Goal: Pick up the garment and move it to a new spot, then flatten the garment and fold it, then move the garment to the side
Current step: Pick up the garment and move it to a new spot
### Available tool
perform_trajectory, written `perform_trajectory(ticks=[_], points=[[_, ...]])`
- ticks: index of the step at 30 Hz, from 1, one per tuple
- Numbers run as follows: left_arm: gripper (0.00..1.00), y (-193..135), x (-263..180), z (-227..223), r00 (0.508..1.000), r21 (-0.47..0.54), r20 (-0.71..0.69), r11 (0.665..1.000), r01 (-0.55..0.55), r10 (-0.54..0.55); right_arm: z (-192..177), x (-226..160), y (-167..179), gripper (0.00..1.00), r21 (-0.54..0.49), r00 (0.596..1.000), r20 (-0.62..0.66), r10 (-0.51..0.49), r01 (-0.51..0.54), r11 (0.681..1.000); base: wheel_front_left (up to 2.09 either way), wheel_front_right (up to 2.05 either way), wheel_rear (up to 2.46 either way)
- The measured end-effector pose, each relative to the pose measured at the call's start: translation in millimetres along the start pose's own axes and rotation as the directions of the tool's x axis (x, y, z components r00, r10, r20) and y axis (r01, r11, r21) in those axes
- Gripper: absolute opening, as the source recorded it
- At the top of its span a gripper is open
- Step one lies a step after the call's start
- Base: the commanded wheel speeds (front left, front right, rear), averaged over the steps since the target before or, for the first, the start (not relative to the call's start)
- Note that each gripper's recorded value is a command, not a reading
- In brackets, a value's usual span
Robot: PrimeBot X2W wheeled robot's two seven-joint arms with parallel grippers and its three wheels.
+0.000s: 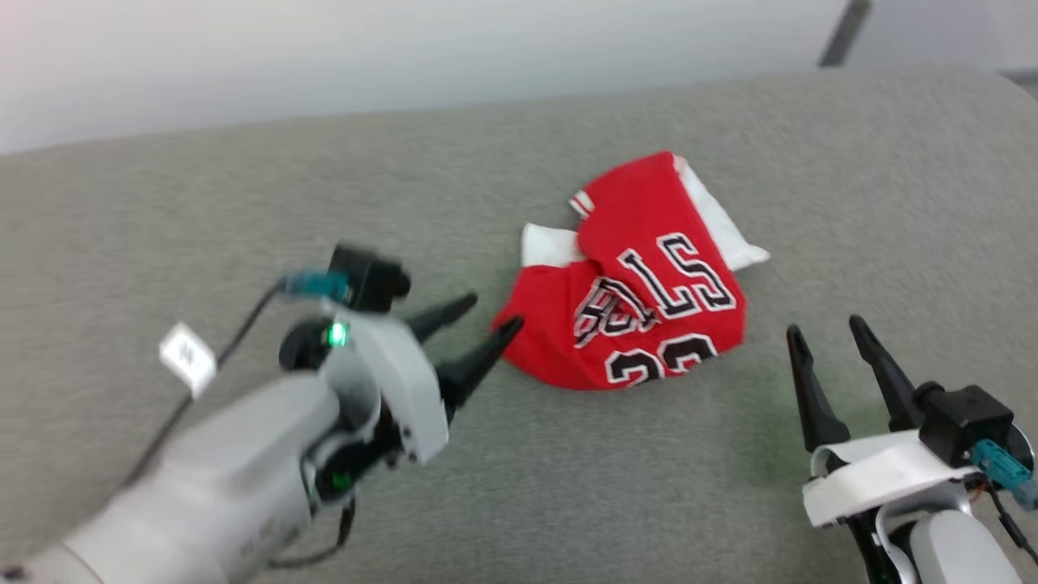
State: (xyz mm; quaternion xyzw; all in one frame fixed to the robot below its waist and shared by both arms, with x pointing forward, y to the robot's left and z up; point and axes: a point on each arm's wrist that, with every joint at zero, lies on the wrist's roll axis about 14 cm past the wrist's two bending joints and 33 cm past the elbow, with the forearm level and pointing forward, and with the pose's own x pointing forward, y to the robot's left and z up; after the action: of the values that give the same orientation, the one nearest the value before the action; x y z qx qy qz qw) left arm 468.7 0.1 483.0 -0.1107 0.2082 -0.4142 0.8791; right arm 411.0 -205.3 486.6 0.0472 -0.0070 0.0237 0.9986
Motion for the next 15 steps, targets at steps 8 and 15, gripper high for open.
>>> perform_trajectory(ticks=[8, 15], points=[[1.0, 44, -76, -47, 0.961, -0.15, 0.07, 0.955, -0.254, 0.267, -10, -3, 11, 1.0, -0.023, 0.998, -0.04, 0.056, -0.057, 0.998, 0.0, 0.0, 0.0], [1.0, 81, -146, -52, 0.86, -0.234, 0.162, 0.866, -0.443, 0.484, -12, -2, 23, 1.0, -0.027, 0.994, -0.056, 0.098, -0.1, 0.995, 0.0, 0.0, 0.0]])
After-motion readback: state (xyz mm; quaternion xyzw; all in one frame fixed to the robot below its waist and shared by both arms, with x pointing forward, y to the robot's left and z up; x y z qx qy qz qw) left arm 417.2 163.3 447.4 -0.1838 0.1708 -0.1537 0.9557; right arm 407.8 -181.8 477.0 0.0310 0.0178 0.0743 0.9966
